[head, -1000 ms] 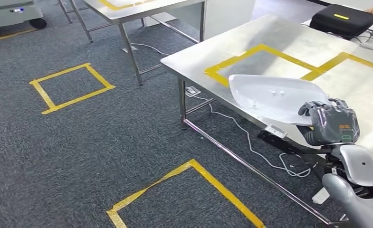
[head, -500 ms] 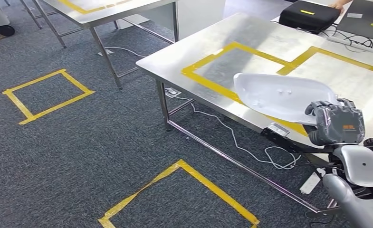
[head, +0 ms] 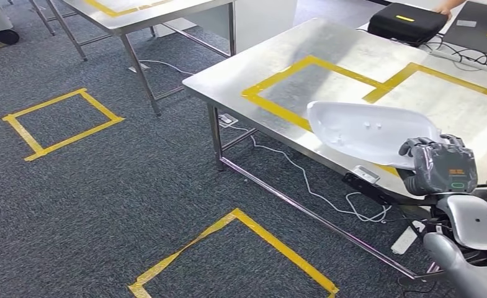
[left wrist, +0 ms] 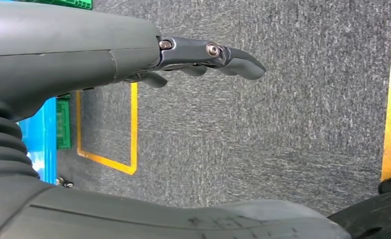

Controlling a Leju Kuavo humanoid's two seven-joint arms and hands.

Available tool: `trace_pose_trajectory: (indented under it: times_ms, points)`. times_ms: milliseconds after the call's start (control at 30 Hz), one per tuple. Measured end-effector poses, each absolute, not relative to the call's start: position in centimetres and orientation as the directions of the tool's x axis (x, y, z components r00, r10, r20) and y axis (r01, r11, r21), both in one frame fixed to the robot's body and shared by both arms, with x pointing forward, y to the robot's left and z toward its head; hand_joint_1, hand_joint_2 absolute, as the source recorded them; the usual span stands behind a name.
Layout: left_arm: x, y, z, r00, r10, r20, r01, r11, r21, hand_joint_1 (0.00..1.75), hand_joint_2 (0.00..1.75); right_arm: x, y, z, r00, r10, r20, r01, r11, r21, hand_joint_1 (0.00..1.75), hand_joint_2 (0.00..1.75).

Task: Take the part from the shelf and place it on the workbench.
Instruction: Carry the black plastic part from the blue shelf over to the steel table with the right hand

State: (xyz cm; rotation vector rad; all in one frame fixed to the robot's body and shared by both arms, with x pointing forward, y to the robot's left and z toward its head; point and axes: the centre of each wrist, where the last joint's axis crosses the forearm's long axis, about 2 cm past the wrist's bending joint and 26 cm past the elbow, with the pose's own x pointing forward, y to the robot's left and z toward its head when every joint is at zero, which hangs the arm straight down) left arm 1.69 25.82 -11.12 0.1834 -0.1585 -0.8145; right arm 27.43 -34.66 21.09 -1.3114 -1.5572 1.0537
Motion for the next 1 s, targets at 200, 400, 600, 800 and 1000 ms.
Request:
trace_pose_trajectory:
  times_ms: [200, 400, 600, 800, 1000]
  points:
    - [1.7, 25.8, -11.1, 0.675, -0.734, 0.07, 0.707, 0.671, 0.224, 0.0, 1.75, 27.2, -34.7, 21.0, -0.116, 0.99, 0.08, 0.297, 0.111, -0.948, 1.75, 1.75]
    - [1.7, 25.8, -11.1, 0.675, -0.734, 0.071, 0.707, 0.671, 0.224, 0.0, 1.75, 27.1, -34.8, 20.9, -0.113, 0.99, 0.081, 0.293, 0.111, -0.95, 1.75, 1.75]
    - [1.7, 25.7, -11.1, 0.677, -0.732, 0.071, 0.704, 0.673, 0.226, 0.0, 1.75, 26.5, -35.1, 20.6, -0.099, 0.991, 0.085, 0.288, 0.11, -0.951, 1.75, 1.75]
    - [1.6, 25.5, -11.1, 0.682, -0.728, 0.072, 0.699, 0.678, 0.227, 0.0, 1.75, 24.6, -36.3, 20.0, -0.041, 0.996, 0.078, 0.265, 0.086, -0.96, 1.75, 1.75]
    - [1.6, 25.5, -11.1, 0.683, -0.727, 0.074, 0.698, 0.679, 0.227, 0.0, 1.75, 22.9, -37.6, 19.5, 0.014, 0.999, 0.052, 0.238, 0.047, -0.97, 1.75, 1.75]
